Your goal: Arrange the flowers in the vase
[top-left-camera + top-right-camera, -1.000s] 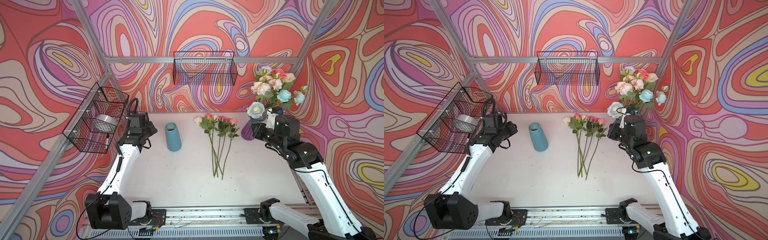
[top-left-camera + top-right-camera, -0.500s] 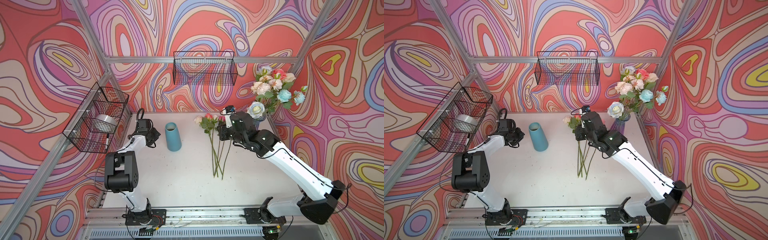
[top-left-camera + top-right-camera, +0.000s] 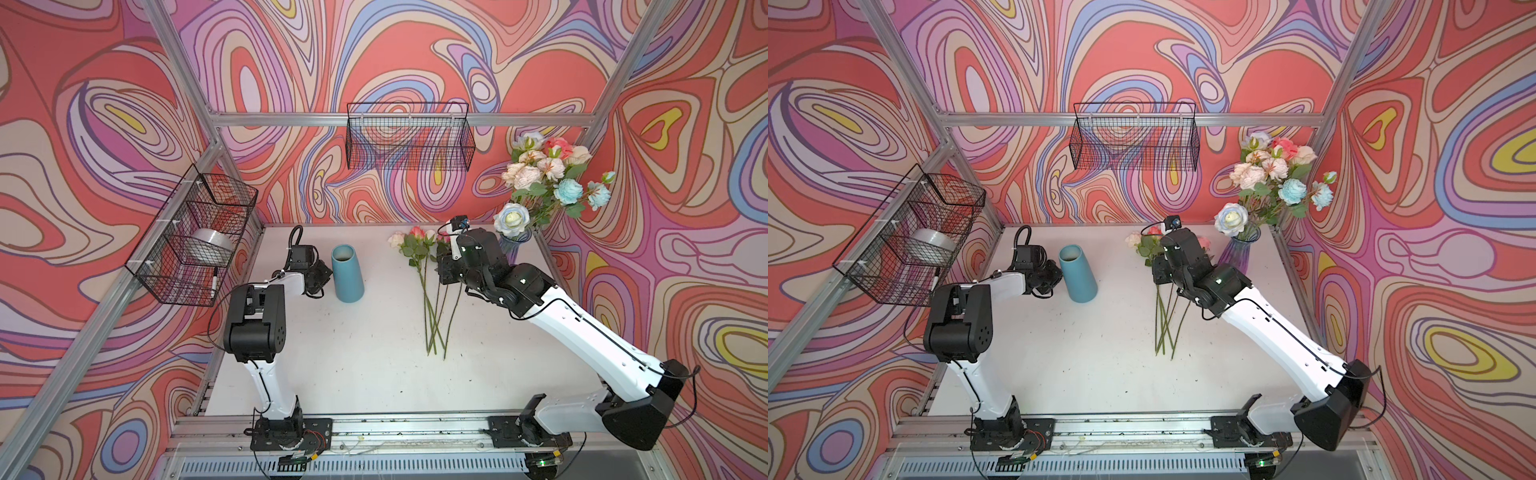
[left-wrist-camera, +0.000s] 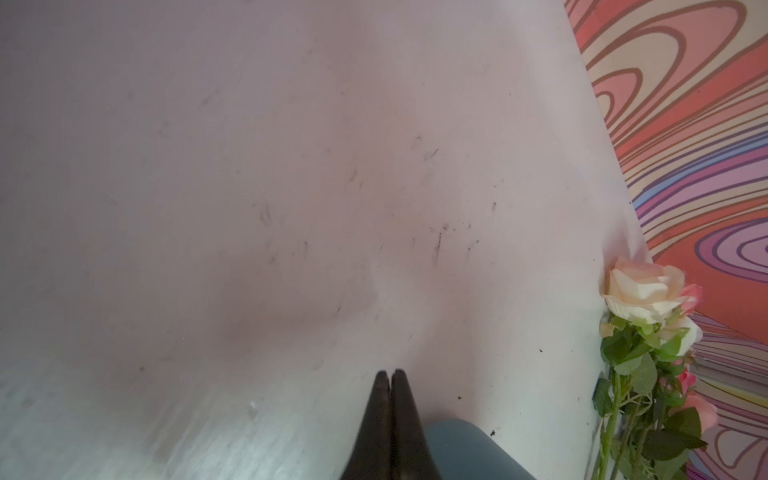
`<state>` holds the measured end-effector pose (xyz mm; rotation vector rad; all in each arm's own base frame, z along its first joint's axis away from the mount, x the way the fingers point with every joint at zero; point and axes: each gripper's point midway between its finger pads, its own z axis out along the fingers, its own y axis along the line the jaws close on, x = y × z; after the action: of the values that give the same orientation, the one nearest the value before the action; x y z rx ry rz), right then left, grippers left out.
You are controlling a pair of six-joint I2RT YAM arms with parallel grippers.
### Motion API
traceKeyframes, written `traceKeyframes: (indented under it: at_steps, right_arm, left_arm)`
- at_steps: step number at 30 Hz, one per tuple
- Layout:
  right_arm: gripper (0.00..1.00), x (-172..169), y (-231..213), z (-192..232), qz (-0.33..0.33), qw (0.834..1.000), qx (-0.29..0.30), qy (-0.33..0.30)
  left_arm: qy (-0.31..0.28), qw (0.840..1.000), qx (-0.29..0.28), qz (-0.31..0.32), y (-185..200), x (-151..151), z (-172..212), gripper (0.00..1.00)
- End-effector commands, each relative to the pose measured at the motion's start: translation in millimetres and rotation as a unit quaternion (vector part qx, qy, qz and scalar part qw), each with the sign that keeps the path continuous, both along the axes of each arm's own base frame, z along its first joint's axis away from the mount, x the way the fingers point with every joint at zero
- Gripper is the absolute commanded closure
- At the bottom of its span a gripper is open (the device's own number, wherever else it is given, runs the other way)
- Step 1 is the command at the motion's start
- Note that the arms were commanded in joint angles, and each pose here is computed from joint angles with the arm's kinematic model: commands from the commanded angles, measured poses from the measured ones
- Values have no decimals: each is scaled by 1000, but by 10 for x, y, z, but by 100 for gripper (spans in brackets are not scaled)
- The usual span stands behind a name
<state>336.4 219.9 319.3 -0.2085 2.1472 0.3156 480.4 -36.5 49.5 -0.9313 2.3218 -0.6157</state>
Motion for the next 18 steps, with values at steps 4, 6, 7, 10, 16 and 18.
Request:
traceKeyframes:
  at_steps: [4,6,7,10,16,18]
  right_arm:
    - [76,39,23,-54,0,1000,-8,-1]
    - [76,44,28,-72,0,1000,-8,0]
    - [76,51,29,-85,-1,1000,-10,1]
    - [76,77,38,-124,-2,1000,-15,3]
    - [74,180,125,-292,1,999,-35,22]
    - [72,231,195,-394,7,999,-41,33]
  left_arm:
    - [-5,1000,-1,-25,-200,-20,-126,100]
    - [-9,999,-7,-35,-276,-40,-140,100]
    - [-11,999,-4,-41,-319,-47,-136,100]
    - [-22,998,4,-66,-478,-47,-99,100]
    - [-36,994,-1,-108,-824,-60,-63,100]
    - [-39,992,-2,-123,-946,-86,-40,100]
